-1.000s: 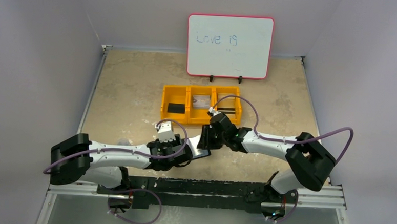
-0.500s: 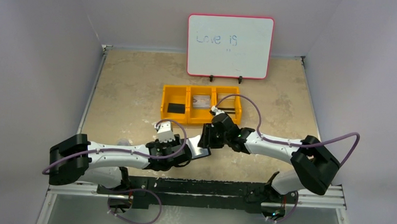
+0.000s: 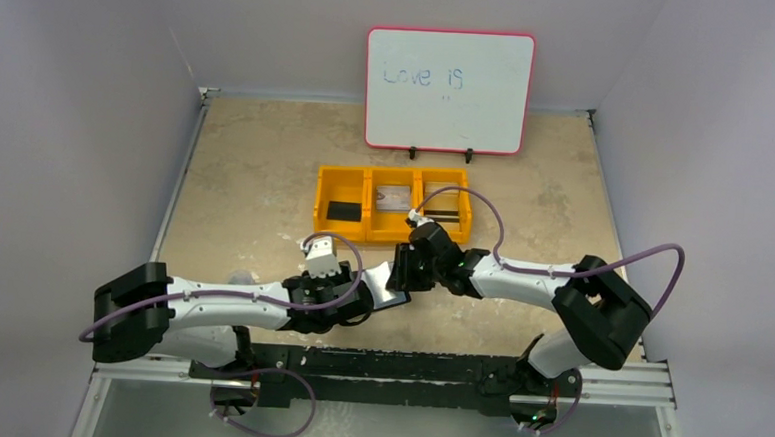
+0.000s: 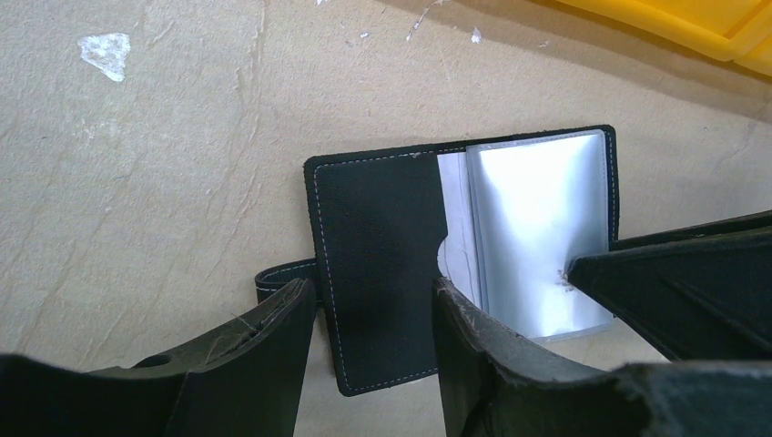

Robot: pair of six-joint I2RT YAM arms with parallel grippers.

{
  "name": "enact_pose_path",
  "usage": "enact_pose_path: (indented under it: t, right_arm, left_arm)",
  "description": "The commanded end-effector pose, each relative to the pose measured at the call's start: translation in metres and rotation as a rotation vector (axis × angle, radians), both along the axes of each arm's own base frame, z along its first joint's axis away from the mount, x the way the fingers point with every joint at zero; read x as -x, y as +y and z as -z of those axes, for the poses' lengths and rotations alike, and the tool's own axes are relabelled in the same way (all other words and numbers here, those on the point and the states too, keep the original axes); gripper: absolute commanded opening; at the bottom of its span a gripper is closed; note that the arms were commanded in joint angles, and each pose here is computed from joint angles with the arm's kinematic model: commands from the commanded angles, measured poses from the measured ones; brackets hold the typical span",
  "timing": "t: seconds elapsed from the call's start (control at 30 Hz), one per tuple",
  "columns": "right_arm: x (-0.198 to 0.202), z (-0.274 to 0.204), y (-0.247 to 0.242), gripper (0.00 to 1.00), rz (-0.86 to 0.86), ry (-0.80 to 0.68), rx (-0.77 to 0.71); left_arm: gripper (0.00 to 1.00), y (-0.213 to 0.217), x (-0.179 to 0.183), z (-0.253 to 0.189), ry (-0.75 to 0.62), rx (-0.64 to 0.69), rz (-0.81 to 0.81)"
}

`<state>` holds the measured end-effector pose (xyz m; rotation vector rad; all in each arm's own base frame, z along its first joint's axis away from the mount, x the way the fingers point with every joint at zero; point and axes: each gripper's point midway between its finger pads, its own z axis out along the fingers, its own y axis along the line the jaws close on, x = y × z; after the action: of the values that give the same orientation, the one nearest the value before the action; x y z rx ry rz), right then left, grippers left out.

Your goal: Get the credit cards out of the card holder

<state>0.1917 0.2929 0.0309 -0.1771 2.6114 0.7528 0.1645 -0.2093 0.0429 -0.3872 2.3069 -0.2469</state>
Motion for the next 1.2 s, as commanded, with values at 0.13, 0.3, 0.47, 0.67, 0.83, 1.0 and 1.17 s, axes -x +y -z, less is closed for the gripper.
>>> enact_pose_path:
  t: [0.13, 0.3, 0.47, 0.67, 0.83, 1.0, 1.17]
  right_arm:
    - [-0.019, -0.022, -0.005, 0.49, 0.023, -0.086, 0.067]
    - [-0.018, -0.027, -0.001, 0.5, 0.011, -0.095, 0.043]
    - [-0.013, -0.024, 0.011, 0.49, -0.019, -0.07, -0.018]
    - [-0.009, -0.012, 0.019, 0.44, -0.051, -0.028, -0.021]
    - [-0.009, -0.012, 0.019, 0.44, -0.053, -0.028, -0.024]
    - [-0.008, -0.018, 0.024, 0.44, -0.073, -0.036, -0.05]
    - [-0.014, -0.028, 0.021, 0.4, -0.071, -0.067, -0.02]
  left_arm:
    - [0.49, 0.002, -0.003, -0.007, -0.021, 0.014, -0.011]
    - [0.49, 0.001, -0.004, -0.008, -0.023, 0.011, -0.008]
    - [0.49, 0.0, -0.004, -0.009, -0.025, 0.016, -0.005]
    - [0.49, -0.002, -0.005, -0.011, -0.029, 0.019, -0.001]
    - [0.49, 0.0, -0.004, -0.009, -0.026, 0.022, -0.004]
    - [0.49, 0.0, -0.004, -0.01, -0.031, 0.023, -0.004]
    - [0.49, 0.0, -0.005, -0.01, -0.032, 0.019, -0.005]
